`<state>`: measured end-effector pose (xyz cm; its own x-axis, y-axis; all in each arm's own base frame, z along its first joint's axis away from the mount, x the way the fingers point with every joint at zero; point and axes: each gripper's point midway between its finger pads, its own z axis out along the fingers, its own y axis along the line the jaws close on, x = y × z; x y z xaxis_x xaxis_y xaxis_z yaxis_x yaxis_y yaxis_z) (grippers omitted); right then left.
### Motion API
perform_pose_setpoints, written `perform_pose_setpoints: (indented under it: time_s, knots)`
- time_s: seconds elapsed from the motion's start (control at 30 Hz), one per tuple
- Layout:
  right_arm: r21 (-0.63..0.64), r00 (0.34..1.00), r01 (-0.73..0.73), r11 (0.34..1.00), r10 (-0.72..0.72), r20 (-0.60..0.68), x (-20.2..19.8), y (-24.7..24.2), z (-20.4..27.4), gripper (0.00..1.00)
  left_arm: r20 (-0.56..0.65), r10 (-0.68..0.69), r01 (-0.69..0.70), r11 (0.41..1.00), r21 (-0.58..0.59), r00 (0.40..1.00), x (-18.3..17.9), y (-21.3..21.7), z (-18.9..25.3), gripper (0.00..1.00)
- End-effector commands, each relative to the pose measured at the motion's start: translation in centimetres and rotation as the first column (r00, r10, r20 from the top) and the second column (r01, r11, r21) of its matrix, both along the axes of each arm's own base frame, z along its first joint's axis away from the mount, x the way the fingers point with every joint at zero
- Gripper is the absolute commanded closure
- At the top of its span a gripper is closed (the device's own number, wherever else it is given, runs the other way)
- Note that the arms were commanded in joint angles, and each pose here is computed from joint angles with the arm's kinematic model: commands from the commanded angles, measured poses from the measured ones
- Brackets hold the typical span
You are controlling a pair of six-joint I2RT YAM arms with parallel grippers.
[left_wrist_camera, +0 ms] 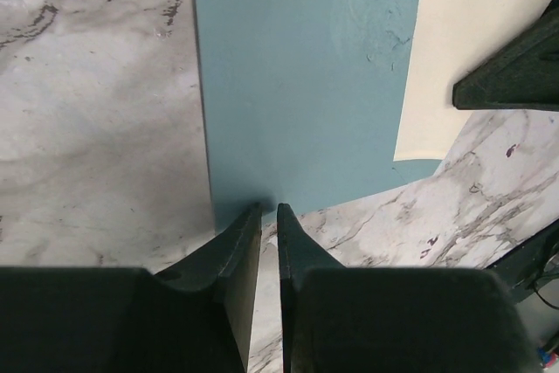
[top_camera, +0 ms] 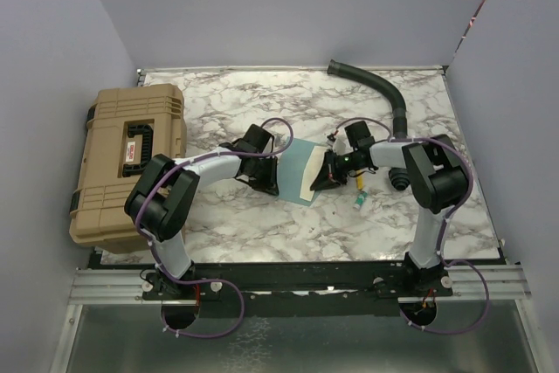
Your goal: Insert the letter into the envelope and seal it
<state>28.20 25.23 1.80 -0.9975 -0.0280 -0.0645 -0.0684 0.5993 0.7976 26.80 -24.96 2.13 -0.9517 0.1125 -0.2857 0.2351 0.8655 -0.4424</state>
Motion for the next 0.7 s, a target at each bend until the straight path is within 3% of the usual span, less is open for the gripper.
perform_pose_setpoints:
  time_s: [0.0,0.37,0.67]
  knots:
    - [-0.008,0.998,-0.032,0.999,0.032,-0.050,-1.1,-0.5,-0.9,1.00,-0.067,0.013,0.005,0.963,0.268,0.998,-1.6,5.7,-4.7,0.83]
    - [0.043,0.991,-0.061,0.997,0.066,-0.114,-2.4,0.0,-1.6,1.00,-0.096,-0.020,0.035,0.988,0.153,0.995,-2.3,3.8,-4.5,0.78]
    - [0.012,0.994,-0.044,0.999,0.045,-0.095,-0.5,0.6,-1.5,1.00,-0.092,-0.032,0.046,0.988,0.151,0.995,-2.5,3.9,-4.5,0.77]
